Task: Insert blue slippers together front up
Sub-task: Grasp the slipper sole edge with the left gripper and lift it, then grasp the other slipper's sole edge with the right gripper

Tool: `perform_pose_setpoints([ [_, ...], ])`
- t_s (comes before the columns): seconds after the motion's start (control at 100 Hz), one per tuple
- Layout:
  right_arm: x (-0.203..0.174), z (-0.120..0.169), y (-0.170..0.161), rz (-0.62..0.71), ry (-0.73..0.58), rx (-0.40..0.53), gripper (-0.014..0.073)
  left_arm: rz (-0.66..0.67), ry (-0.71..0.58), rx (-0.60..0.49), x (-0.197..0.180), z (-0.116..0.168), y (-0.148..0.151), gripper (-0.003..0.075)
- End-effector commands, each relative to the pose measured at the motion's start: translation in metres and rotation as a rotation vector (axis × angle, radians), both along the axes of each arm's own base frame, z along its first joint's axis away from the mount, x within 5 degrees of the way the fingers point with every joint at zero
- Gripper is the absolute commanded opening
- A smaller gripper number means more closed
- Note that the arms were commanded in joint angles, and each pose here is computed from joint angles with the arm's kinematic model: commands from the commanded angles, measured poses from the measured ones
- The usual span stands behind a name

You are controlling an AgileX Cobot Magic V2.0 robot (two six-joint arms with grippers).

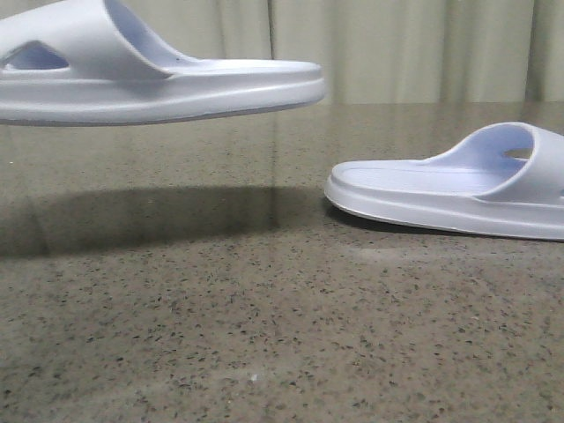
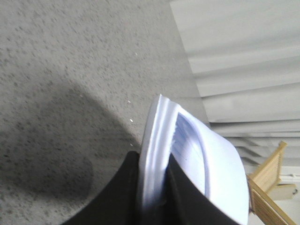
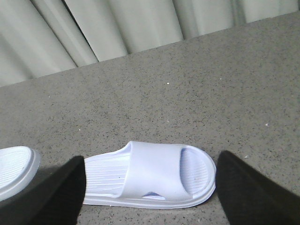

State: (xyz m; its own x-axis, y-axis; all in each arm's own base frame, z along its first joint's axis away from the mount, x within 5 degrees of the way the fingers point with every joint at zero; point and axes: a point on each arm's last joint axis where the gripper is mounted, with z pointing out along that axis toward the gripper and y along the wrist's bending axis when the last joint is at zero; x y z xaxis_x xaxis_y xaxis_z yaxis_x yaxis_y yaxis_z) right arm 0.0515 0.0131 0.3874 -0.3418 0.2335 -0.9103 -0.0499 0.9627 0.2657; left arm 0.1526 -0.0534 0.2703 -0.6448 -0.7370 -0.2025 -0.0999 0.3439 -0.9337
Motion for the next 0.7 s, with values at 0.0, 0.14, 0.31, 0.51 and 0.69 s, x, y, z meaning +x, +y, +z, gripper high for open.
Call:
perform_pose_setpoints([
  [0.0,0.010,0.008,-0.002,-0.015,-0.058,-0.002,0.0498,-0.008,-0.034,-0.076,0.000,0.013,-0.002,0.0016],
  [0.14,0.025,-0.010,-0.003,-0.055,0.037,0.072,0.0497,-0.013,-0.045,-0.062,0.000,0.013,-0.002,0.0016],
  [0.31,0.045,-0.033,-0.007,-0.138,0.085,0.177,0.0497,-0.016,-0.056,-0.048,0.000,0.013,-0.002,0.0016],
  [0.51,0.066,-0.055,-0.011,-0.198,0.093,0.239,0.0497,-0.032,-0.060,-0.043,-0.001,0.013,-0.005,0.0016],
  [0.69,0.086,-0.076,-0.011,-0.214,0.181,0.241,0.0497,-0.033,-0.061,-0.041,-0.001,0.013,-0.005,0.0016],
])
